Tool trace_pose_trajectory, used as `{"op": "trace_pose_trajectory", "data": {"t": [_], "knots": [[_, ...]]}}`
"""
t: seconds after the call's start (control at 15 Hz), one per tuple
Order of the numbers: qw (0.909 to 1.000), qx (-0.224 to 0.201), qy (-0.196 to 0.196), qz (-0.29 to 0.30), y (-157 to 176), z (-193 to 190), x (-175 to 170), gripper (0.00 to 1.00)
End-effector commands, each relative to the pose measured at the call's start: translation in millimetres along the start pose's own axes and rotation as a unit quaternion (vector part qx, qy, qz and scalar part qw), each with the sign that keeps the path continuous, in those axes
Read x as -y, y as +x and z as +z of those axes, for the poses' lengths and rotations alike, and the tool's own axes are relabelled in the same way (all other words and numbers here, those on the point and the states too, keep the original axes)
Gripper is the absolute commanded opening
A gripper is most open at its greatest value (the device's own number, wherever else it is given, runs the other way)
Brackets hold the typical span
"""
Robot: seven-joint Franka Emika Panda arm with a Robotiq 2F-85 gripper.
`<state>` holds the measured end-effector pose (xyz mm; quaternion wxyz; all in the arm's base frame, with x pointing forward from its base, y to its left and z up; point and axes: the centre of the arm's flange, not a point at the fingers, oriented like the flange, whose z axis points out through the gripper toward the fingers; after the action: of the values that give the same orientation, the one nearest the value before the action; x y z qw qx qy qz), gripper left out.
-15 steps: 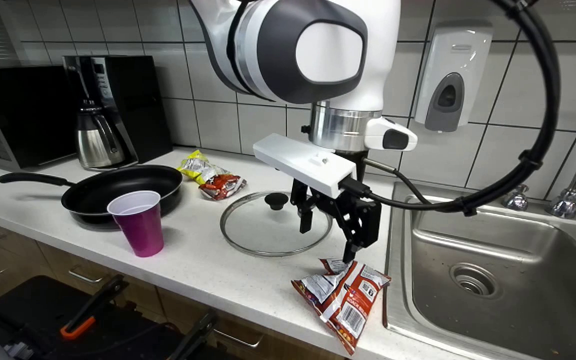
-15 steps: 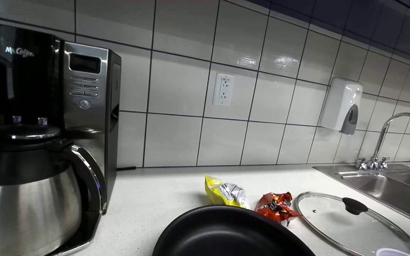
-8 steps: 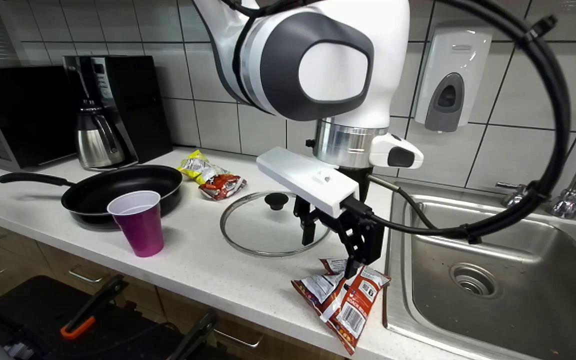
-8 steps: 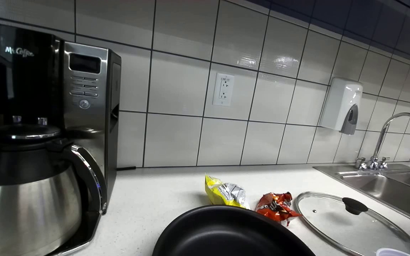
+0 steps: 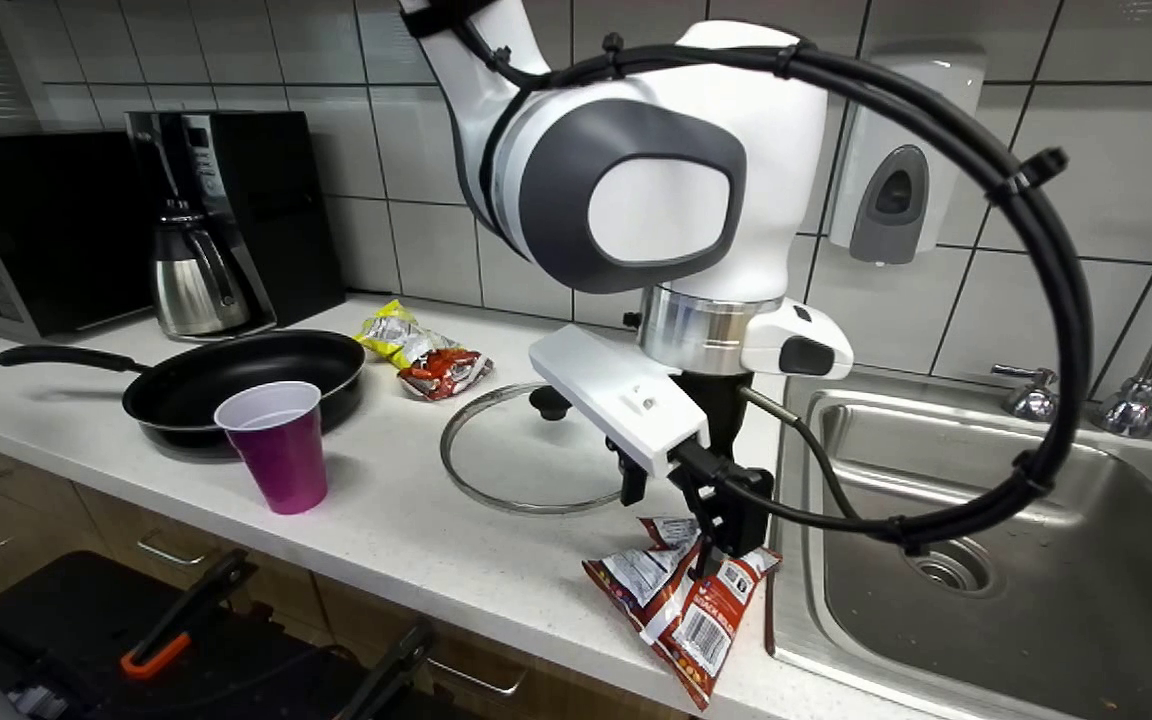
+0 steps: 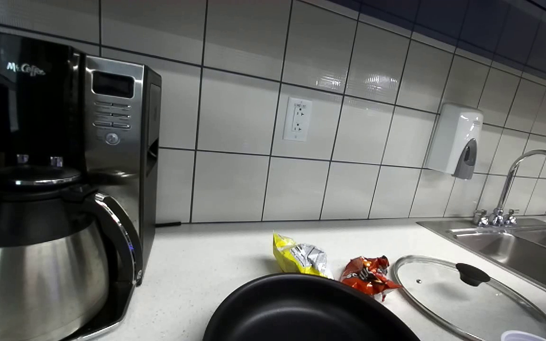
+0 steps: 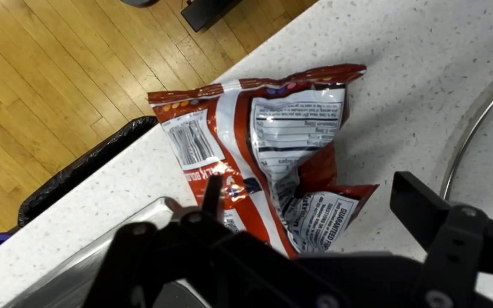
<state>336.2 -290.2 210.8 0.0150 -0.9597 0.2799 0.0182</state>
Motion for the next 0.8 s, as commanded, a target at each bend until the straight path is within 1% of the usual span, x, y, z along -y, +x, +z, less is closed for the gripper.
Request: {"op": "trace_pose_trajectory", "data": {"t": [0.0,0.47,0.53,0.6,0.73], "knots": [[0.9999,-0.007,0.001,0.014,12.6,9.9,-7.8,1.00],[0.9996,-0.010,-0.003,0.025,19.0,12.1,-14.9,1.00],[0.9996,-0.010,-0.004,0.025,19.5,12.2,-15.2,0.75],[0.9996,-0.010,-0.004,0.024,20.2,12.2,-15.2,0.72],[0.9996,-0.011,-0.005,0.024,21.3,12.5,-15.1,0.58]]}}
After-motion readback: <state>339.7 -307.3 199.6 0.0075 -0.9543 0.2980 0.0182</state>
